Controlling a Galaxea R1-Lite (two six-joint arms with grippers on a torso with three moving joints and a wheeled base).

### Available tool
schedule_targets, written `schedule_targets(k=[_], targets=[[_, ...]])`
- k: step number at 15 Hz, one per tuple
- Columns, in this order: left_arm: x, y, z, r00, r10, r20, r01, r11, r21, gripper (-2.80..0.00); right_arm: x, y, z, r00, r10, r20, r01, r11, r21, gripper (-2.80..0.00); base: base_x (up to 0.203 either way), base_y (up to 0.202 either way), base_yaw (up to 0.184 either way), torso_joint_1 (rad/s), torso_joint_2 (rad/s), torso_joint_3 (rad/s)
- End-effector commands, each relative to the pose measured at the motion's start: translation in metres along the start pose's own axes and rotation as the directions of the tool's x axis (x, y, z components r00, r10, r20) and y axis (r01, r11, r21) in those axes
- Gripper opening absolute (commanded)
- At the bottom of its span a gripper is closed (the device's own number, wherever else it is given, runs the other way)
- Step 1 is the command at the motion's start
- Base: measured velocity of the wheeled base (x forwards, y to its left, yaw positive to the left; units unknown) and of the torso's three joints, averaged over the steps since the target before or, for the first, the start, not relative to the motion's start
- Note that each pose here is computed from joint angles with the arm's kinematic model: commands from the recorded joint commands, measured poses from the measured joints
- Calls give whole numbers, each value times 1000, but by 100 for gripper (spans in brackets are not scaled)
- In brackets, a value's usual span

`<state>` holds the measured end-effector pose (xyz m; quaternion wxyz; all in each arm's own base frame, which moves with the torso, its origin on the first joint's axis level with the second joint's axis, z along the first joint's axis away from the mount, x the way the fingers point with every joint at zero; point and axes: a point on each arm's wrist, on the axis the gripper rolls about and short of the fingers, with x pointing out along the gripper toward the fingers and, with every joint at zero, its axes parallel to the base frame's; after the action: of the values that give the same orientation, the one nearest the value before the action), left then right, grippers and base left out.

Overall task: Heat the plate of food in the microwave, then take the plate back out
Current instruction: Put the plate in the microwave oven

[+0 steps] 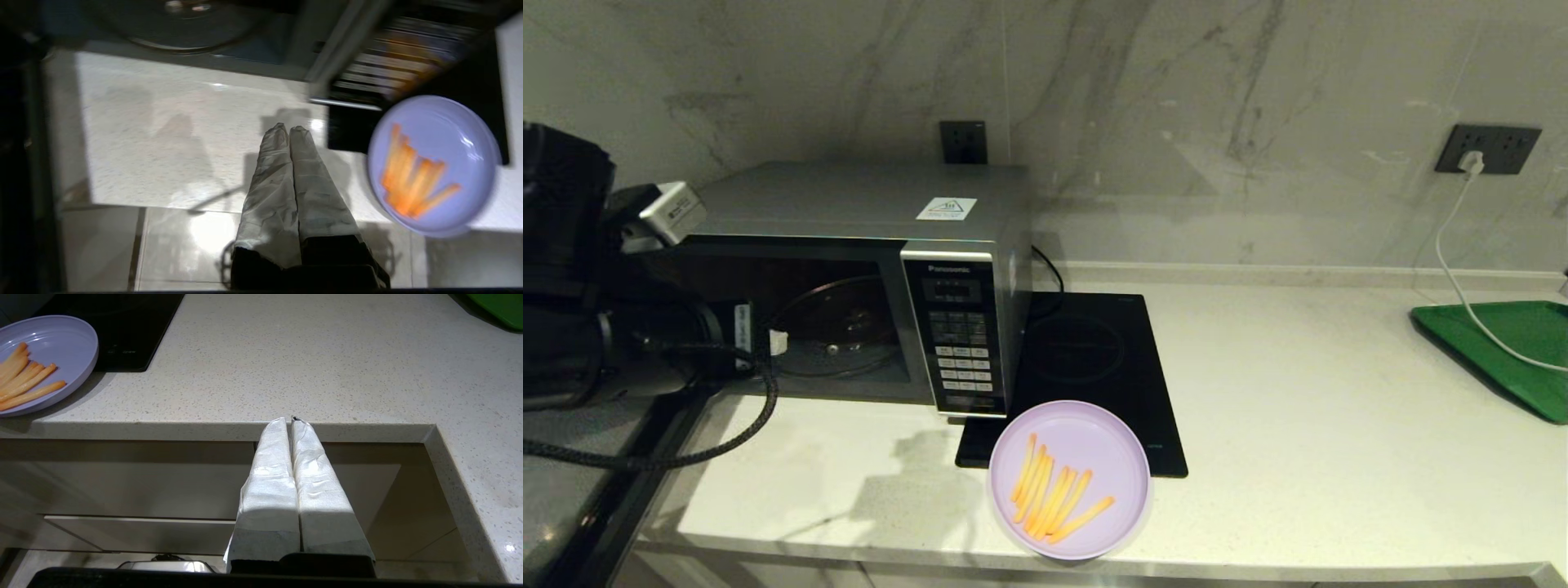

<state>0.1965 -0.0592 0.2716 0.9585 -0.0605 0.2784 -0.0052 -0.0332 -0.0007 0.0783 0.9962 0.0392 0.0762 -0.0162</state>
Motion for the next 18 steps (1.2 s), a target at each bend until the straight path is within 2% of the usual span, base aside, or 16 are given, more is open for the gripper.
schedule_targets(k=[1,4,6,7,9,12,14,16,18], targets=[[15,23,1,993,115,-22,-116,992,-51,-280,0,0,0,1000,-1,-1,1,1000,0,-280,0,0,0,0,0,0],[12,59,4,969,246,-15,-246,966,-80,-280,0,0,0,1000,-1,-1,1,1000,0,-280,0,0,0,0,0,0],[13,76,3,952,306,-25,-307,946,-104,-280,0,0,0,1000,0,-1,0,1000,0,-280,0,0,0,0,0,0],[14,78,-1,949,312,-38,-315,943,-106,-280,0,0,0,1000,-1,-1,1,1000,0,-280,0,0,0,0,0,0],[19,77,-10,963,260,-75,-266,959,-98,-280,0,0,0,1000,0,-1,0,1000,0,-280,0,0,0,0,0,0],[25,60,-15,996,70,-62,-74,995,-71,-280,0,0,0,1000,0,-1,0,1000,0,-280,0,0,0,0,0,0],[26,49,-17,998,-12,-62,9,999,-52,-280,0,0,0,1000,0,-1,0,1000,0,-280,0,0,0,0,0,0],[33,53,-18,997,5,-80,-10,998,-65,-280,0,0,0,1000,0,-1,0,1000,0,-280,0,0,0,0,0,0],[41,71,-16,993,75,-88,-84,991,-108,-280,0,0,0,1000,-1,-1,1,1000,0,-280,0,0,0,0,0,0]])
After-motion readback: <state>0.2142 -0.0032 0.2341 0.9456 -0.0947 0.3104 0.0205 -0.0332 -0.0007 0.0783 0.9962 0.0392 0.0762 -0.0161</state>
